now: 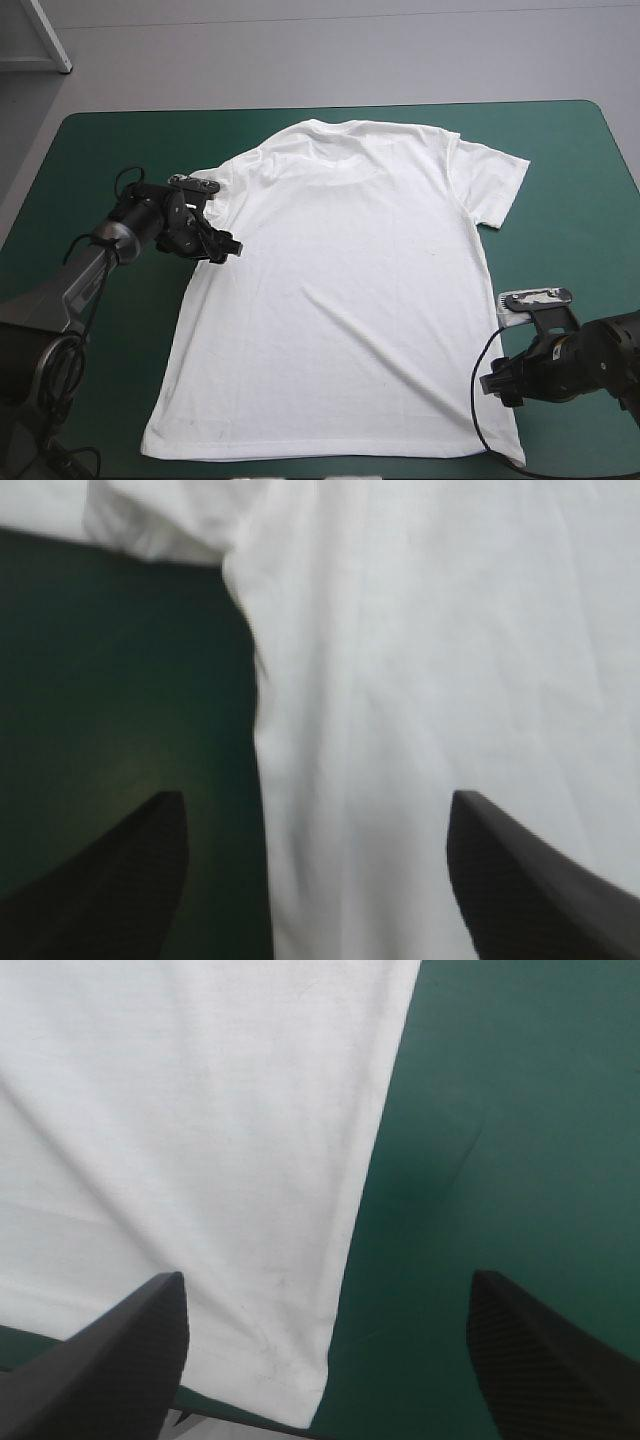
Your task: Fold the cloth
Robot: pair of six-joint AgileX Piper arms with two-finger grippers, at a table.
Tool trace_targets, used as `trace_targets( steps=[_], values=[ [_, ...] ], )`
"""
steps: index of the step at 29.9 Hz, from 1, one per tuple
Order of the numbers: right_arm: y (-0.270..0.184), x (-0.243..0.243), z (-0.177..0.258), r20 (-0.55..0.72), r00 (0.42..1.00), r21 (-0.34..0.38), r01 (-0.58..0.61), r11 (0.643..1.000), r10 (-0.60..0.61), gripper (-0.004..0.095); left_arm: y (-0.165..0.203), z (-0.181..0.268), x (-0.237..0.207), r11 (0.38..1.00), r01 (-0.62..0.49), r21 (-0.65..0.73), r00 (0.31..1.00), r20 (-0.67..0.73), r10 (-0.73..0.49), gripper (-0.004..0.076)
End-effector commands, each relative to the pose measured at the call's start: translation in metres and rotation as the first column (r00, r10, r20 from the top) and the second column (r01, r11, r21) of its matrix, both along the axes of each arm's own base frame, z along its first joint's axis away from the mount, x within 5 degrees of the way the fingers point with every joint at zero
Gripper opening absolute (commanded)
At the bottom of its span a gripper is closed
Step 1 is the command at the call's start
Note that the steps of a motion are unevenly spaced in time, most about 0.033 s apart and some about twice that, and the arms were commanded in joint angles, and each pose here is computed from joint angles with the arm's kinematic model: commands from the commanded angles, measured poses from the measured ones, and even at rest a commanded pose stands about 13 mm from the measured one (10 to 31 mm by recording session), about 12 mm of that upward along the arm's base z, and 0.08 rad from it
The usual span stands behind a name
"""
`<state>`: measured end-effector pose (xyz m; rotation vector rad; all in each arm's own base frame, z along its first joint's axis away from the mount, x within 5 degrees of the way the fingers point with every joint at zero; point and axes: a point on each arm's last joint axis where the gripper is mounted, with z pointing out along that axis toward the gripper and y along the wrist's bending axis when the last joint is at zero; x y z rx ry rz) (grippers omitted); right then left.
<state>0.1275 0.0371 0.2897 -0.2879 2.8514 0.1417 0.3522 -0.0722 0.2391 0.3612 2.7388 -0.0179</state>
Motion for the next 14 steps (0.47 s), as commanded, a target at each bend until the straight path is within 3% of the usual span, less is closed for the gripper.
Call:
trace_targets(
  steps=[1, 7, 10, 14],
  values=[
    [-0.001, 0.001, 0.009, 0.022, 1.0, 0.002, 0.003, 1.0, -0.003, 0.0709, -0.002, 0.009, 0.021, 1.0, -0.026, 0.006, 0.995, 0.095, 0.026, 0.0529],
    [-0.001, 0.011, 0.009, 0.098, 0.995, -0.005, 0.031, 1.0, -0.03, 0.0709, -0.007, -0.02, 0.037, 0.999, -0.053, -0.005, 0.998, 0.029, 0.053, 0.0492],
    [-0.001, 0.026, 0.004, 0.112, 0.993, -0.039, 0.043, 0.998, -0.039, 0.0709, -0.009, -0.023, 0.038, 0.998, -0.06, -0.03, 0.998, 0.014, 0.061, 0.0348],
    [0.006, 0.059, 0.0, 0.137, 0.99, -0.045, 0.044, 0.998, -0.037, 0.0691, -0.008, -0.024, 0.037, 0.998, -0.055, -0.012, 0.998, -0.001, 0.055, 0.0068]
  ],
)
